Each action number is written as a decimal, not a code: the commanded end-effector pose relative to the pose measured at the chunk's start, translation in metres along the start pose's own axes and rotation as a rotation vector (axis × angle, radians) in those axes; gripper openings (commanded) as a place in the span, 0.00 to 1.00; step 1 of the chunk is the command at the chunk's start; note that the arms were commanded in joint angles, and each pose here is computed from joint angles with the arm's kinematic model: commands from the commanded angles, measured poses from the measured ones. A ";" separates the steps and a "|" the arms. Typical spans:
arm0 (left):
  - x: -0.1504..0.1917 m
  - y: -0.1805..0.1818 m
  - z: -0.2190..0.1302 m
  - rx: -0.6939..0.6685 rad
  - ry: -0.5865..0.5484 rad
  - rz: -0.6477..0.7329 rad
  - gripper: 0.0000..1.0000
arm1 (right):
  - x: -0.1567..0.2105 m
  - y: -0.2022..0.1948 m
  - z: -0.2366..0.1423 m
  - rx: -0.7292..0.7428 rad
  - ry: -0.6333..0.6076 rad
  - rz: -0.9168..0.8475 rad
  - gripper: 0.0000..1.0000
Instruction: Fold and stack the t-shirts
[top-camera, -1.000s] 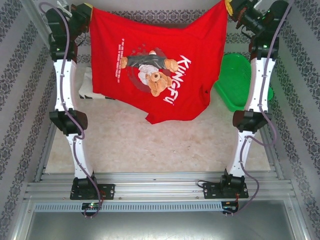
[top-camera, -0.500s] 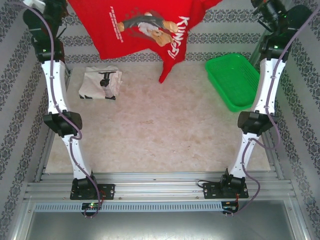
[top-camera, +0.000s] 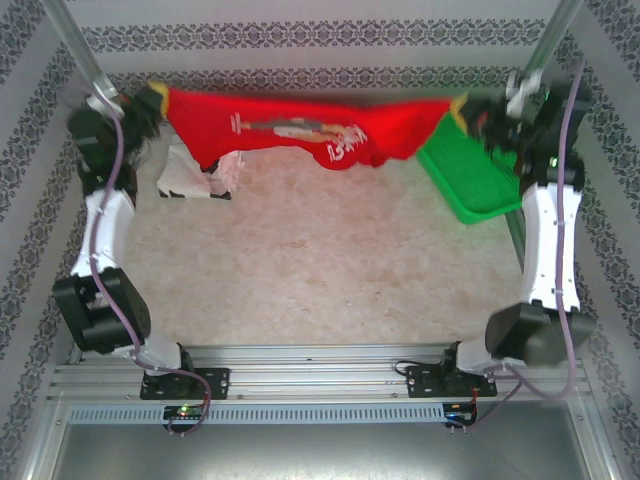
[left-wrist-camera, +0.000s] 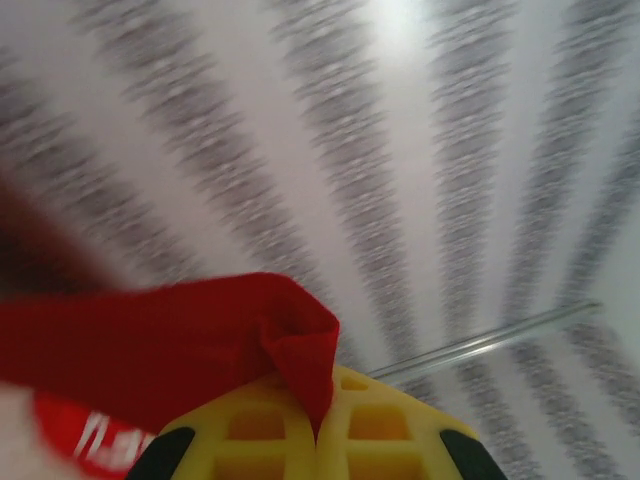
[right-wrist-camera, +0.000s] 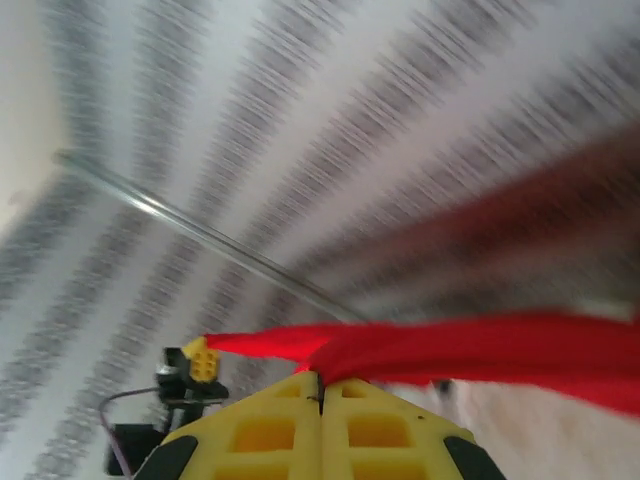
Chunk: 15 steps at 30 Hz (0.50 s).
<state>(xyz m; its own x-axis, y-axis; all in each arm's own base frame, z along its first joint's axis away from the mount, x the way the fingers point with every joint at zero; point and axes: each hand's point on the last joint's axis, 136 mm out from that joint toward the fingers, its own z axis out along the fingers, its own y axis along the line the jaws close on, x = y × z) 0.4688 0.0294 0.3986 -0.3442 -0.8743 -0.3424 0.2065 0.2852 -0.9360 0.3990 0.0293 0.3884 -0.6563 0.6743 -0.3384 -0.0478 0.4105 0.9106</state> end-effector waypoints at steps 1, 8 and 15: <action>0.048 0.046 -0.043 -0.100 0.067 0.072 0.00 | 0.055 -0.092 -0.010 0.162 0.059 0.064 0.00; 0.140 0.146 -0.126 -0.416 0.156 -0.086 0.00 | 0.168 -0.151 -0.051 0.297 0.197 0.194 0.00; 0.186 0.189 -0.192 -0.788 0.250 -0.131 0.00 | 0.235 -0.176 -0.084 0.436 0.246 0.313 0.00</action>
<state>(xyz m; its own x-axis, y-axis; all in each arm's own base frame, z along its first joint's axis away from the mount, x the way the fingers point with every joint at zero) 0.3026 -0.0055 0.1670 -0.4963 -0.8527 -0.1633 -0.3788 0.3819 -0.8430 0.2179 0.0624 0.1904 -0.7565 0.6529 -0.0379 0.3522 0.4556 0.8175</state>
